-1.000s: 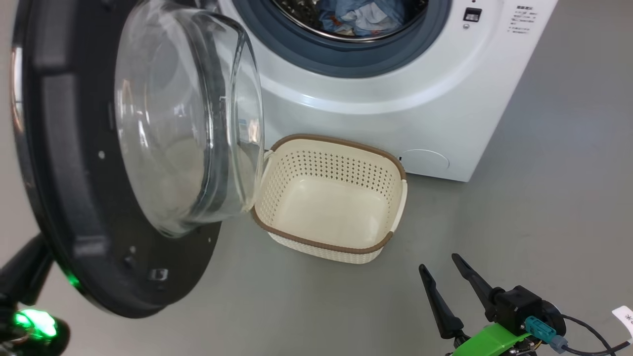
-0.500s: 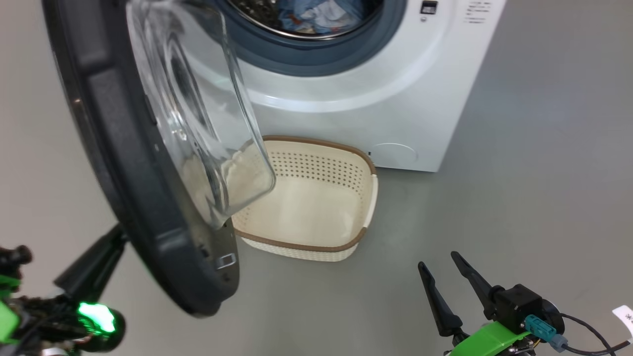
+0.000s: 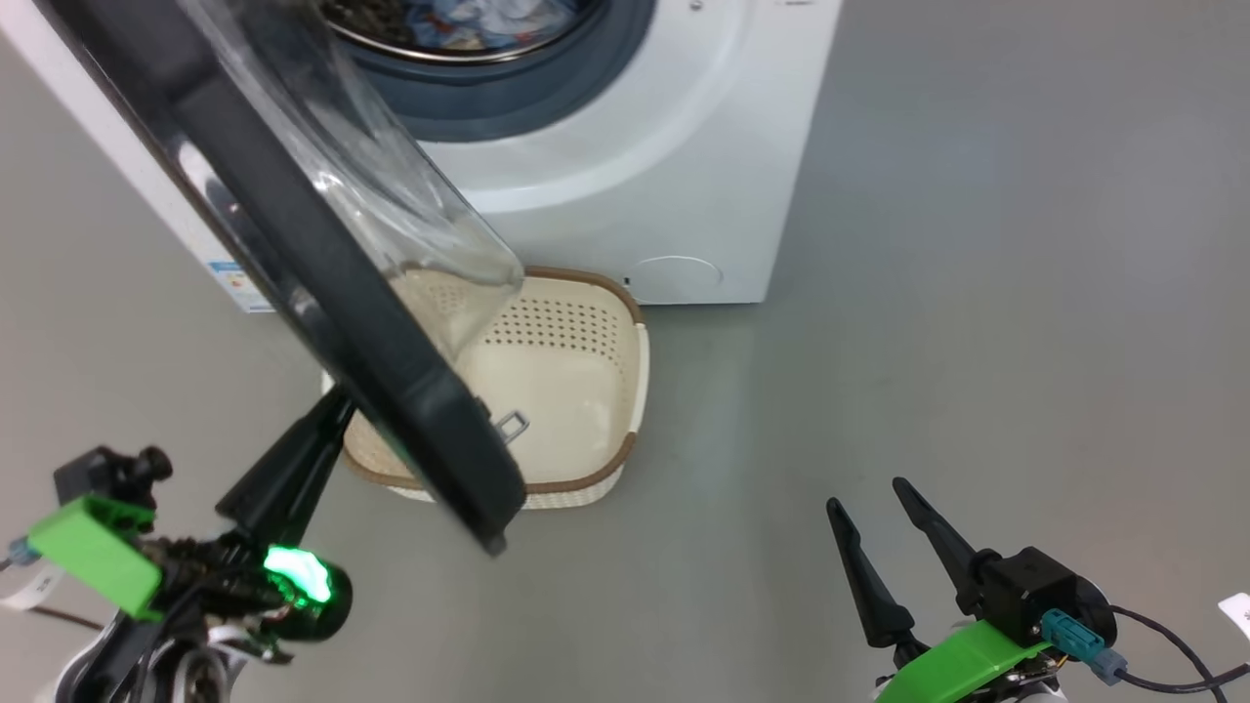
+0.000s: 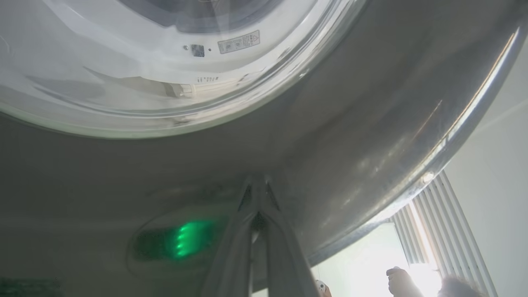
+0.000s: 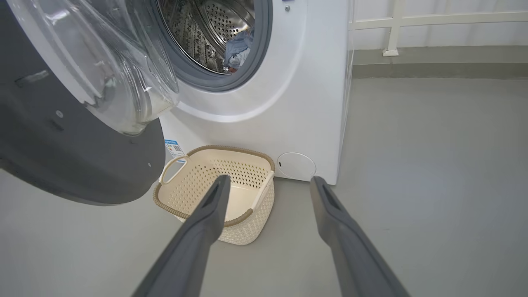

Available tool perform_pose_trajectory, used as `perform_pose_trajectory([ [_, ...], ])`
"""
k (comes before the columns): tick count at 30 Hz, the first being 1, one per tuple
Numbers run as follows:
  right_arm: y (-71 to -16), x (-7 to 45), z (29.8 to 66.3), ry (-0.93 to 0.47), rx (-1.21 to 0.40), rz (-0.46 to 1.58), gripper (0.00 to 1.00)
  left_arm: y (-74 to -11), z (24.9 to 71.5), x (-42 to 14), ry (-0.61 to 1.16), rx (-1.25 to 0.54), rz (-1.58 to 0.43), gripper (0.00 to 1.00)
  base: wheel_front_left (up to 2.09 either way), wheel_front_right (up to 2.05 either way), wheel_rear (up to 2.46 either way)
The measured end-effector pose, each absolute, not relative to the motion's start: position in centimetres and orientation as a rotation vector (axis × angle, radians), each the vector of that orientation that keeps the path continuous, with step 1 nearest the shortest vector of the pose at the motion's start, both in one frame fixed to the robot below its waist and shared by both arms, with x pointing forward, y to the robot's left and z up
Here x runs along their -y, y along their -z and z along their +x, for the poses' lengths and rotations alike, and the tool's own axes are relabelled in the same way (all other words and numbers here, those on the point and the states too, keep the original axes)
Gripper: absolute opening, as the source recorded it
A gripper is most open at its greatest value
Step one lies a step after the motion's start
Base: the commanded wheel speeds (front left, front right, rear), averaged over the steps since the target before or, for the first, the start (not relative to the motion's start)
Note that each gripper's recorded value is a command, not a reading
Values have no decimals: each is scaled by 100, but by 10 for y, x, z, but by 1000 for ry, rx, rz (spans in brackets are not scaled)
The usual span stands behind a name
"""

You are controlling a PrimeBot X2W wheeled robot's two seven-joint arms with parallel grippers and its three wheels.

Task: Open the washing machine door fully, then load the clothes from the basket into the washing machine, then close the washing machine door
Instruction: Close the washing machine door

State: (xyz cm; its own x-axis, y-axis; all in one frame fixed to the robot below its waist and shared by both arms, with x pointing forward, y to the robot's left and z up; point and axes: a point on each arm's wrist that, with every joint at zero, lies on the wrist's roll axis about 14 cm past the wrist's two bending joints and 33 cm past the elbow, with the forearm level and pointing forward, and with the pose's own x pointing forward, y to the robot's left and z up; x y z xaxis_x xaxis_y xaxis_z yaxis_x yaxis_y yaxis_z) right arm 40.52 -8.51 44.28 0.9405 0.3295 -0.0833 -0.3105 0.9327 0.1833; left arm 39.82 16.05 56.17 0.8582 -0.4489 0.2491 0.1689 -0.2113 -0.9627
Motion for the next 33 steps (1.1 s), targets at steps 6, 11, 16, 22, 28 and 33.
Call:
perform_pose_trajectory([
  [6, -441, 105, 405, -269, -114, 165, 100, -567, 427, -132, 639, -246, -1733, 0, 0, 0, 0],
  [11, -437, 123, 404, -215, -123, 170, 100, -571, 449, -113, 680, -261, -1741, 0, 0, 0, 0],
  [16, -431, 139, 403, -163, -139, 177, 100, -574, 471, -95, 719, -276, -1748, 0, 0, 0, 0],
  [22, -425, 155, 405, -113, -150, 175, 100, -570, 498, -80, 732, -287, -1755, 0, 0, 0, 0],
  [28, -419, 167, 409, -72, -161, 193, 100, -562, 522, -67, 727, -303, -1746, 0, 0, 0, 0],
  [33, -415, 174, 411, -53, -170, 188, 100, -557, 537, -64, 713, -297, -1765, 0, 0, 0, 0],
])
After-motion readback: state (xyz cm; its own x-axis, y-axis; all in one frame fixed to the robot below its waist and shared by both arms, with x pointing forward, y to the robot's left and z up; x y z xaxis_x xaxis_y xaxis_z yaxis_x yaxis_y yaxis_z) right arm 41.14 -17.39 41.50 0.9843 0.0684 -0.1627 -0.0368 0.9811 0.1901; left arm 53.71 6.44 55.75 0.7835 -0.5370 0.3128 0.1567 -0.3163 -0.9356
